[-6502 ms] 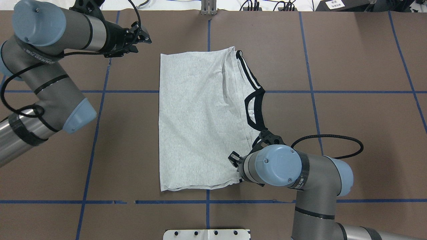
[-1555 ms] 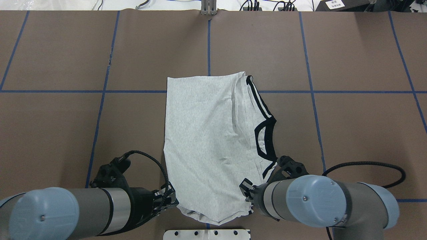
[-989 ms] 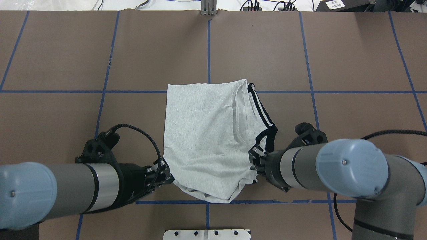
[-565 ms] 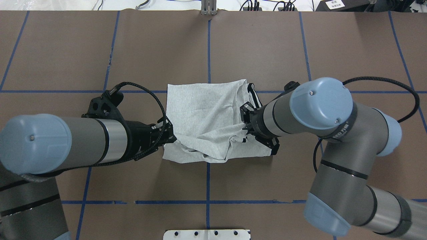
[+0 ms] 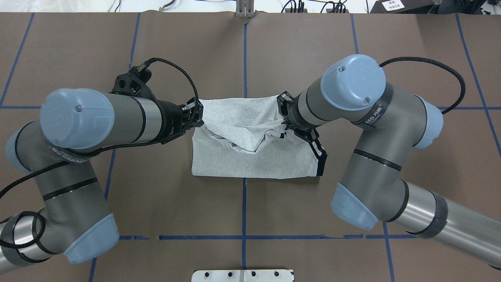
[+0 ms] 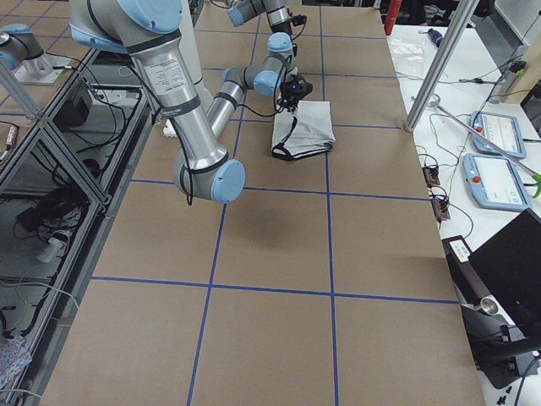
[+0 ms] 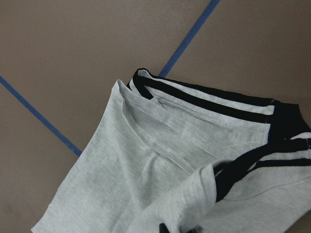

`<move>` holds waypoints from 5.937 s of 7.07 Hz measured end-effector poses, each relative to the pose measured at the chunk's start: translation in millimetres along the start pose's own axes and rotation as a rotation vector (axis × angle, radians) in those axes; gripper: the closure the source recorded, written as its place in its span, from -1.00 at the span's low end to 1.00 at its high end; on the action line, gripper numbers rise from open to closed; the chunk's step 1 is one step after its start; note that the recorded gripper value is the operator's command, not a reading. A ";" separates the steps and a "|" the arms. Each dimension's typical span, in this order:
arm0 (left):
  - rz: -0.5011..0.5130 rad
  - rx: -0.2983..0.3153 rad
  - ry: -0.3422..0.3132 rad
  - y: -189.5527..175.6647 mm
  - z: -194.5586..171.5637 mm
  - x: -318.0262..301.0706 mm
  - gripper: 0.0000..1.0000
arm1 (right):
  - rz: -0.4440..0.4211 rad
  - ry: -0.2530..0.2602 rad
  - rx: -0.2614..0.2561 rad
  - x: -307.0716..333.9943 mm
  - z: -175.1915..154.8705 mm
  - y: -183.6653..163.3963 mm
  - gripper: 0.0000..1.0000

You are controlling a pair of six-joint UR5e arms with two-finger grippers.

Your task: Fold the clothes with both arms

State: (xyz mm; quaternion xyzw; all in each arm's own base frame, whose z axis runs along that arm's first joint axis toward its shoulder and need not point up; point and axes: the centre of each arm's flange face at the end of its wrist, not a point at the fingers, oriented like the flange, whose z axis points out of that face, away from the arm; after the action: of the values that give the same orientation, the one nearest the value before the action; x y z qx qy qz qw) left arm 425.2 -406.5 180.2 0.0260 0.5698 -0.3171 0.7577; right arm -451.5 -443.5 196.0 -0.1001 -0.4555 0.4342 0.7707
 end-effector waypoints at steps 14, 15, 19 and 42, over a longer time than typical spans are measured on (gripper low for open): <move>0.349 0.216 -0.054 -184.7 102.9 -16.5 0.03 | -0.358 0.043 0.106 -73.3 90.0 -206.6 -1.00; 0.468 0.214 -0.102 -202.1 101.6 -40.0 0.02 | -0.463 0.083 0.116 -51.0 89.4 -247.0 -1.00; 0.888 0.036 -0.207 -367.2 -8.8 -135.4 0.01 | -0.808 0.143 -0.025 78.0 6.5 -454.2 -1.00; 0.871 -0.178 -0.395 -441.5 -231.2 -323.8 -1.00 | -1.147 0.298 -0.172 296.9 -129.6 -543.8 -1.00</move>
State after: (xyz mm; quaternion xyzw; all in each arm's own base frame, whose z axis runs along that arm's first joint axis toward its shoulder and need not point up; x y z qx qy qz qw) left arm -44.3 -520.0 526.6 0.1363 0.3762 0.0805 0.9129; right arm 26.8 -514.3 604.4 0.0401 -0.3574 -0.1082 0.9268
